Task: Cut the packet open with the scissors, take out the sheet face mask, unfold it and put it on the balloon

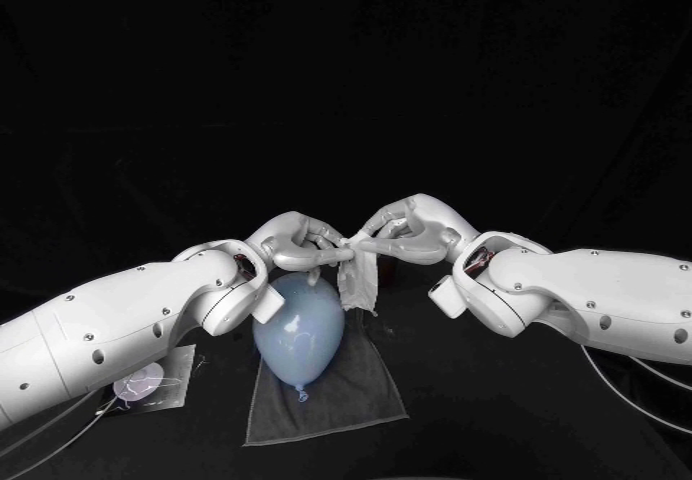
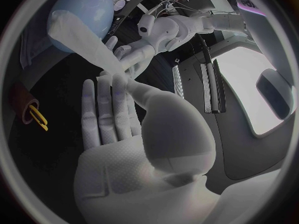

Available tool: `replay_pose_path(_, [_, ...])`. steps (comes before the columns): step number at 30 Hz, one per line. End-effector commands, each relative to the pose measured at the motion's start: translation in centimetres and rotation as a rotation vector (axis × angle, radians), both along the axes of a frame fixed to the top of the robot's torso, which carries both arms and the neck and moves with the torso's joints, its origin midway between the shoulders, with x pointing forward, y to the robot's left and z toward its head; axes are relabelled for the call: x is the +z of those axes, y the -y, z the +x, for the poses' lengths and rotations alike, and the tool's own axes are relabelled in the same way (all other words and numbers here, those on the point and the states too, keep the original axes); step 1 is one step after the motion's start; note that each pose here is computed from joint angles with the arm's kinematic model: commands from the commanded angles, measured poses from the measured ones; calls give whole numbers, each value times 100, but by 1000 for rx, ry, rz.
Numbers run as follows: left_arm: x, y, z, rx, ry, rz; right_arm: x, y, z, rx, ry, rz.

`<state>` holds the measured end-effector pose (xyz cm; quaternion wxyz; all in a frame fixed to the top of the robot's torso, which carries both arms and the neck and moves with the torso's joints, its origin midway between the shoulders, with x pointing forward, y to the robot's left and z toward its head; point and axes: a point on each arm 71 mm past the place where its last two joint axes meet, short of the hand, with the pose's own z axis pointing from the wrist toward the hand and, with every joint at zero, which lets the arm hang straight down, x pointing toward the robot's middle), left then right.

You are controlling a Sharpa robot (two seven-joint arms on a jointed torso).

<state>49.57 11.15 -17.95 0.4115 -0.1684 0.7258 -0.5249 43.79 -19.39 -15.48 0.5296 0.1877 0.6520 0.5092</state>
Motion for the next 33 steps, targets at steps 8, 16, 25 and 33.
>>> replay_pose_path(8, [27,29,8,11,30,-14,-8,-8,11,15,-15,-4])
replay_pose_path(16, [16,-17,5,6,7,-18,-42,51,62,-9,-36,-24])
replay_pose_path(25, [-26,-25,-82,-106,-77,-1,-163,162,147,-68,-148,-116])
replay_pose_path(33, [-104,5,-238,-275,-284,-4,-284,156,145,-20,-282,-220])
